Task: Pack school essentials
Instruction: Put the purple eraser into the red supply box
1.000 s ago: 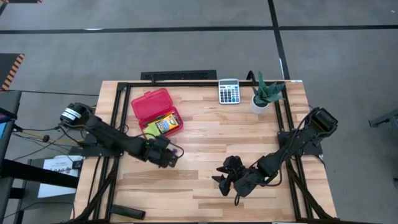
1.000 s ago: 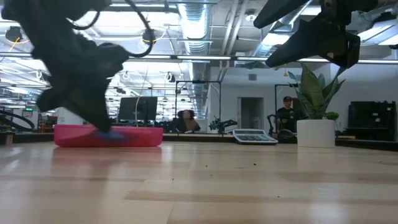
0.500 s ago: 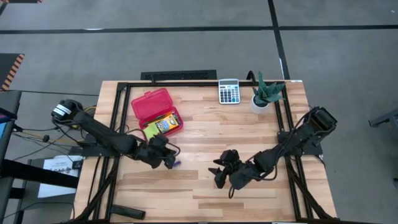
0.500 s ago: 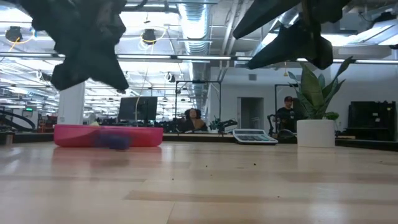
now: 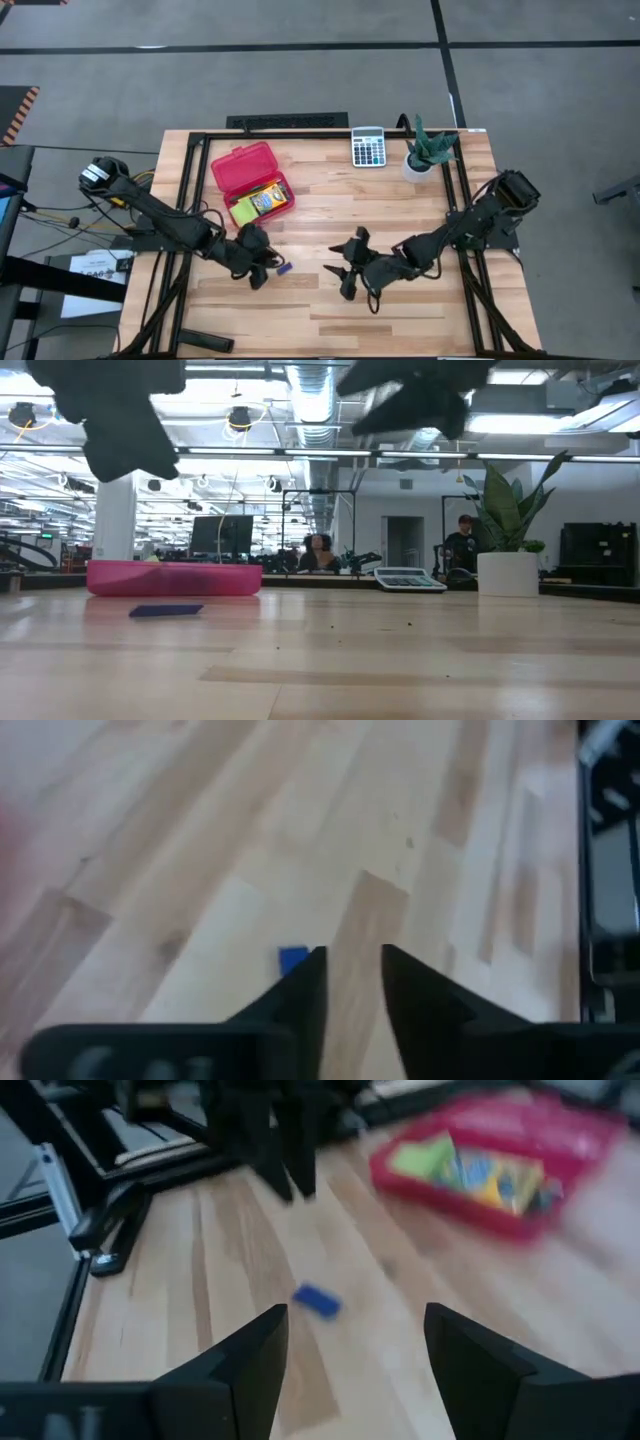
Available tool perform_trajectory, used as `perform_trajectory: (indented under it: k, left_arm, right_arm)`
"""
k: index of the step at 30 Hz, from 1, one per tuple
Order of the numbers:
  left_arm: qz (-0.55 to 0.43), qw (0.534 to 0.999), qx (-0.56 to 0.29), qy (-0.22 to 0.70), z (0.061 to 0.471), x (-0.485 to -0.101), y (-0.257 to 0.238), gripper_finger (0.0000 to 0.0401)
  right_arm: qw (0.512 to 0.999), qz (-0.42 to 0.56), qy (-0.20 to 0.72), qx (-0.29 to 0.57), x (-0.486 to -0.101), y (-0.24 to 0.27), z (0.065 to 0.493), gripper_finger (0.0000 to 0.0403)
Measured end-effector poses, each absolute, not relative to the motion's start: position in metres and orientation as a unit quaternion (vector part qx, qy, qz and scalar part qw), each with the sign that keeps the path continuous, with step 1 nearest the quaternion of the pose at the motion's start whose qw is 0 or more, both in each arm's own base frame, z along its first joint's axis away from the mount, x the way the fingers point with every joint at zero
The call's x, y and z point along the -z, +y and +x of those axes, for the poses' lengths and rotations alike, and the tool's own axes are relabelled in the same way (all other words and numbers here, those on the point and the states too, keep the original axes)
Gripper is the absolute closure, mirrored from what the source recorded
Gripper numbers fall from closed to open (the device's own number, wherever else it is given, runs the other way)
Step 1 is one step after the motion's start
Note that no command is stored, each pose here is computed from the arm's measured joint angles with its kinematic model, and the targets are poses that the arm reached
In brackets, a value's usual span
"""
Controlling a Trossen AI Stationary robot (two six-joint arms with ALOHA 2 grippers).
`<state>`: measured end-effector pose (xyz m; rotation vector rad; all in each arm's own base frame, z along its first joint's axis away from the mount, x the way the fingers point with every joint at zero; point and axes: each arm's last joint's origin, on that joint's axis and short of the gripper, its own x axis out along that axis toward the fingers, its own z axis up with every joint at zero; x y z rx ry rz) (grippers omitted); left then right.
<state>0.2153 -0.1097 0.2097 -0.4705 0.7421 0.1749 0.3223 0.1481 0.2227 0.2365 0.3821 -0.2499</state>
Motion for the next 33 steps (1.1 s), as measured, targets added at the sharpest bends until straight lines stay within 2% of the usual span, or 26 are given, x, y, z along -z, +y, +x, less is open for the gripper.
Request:
perform_trajectory:
  k: [6, 10, 21, 30, 33]
  left_arm:
    - [-0.2, 0.907, -0.075, 0.362, 0.205, -0.203, -0.12, 0.0204]
    - [-0.171, 0.912, -0.089, 0.363, 0.201, -0.192, -0.127, 0.0172]
    - [-0.081, 0.913, -0.168, 0.364, 0.229, -0.131, -0.146, 0.0167]
    - [-0.09, 0.905, -0.203, 0.363, 0.242, -0.093, -0.152, 0.0167]
    - [-0.099, 0.896, -0.215, 0.377, 0.243, -0.084, -0.15, 0.0184]
  right_arm:
    - [0.969, 0.103, 0.202, 0.098, -0.223, 0.122, 0.336, 0.0152]
    - [0.968, 0.104, 0.21, 0.087, -0.223, 0.109, 0.341, 0.0152]
    - [0.964, 0.128, 0.214, 0.093, -0.222, 0.102, 0.343, 0.0152]
    - [0.958, 0.157, 0.223, 0.093, -0.22, 0.11, 0.339, 0.0152]
    - [0.958, 0.158, 0.224, 0.088, -0.22, 0.114, 0.338, 0.0152]
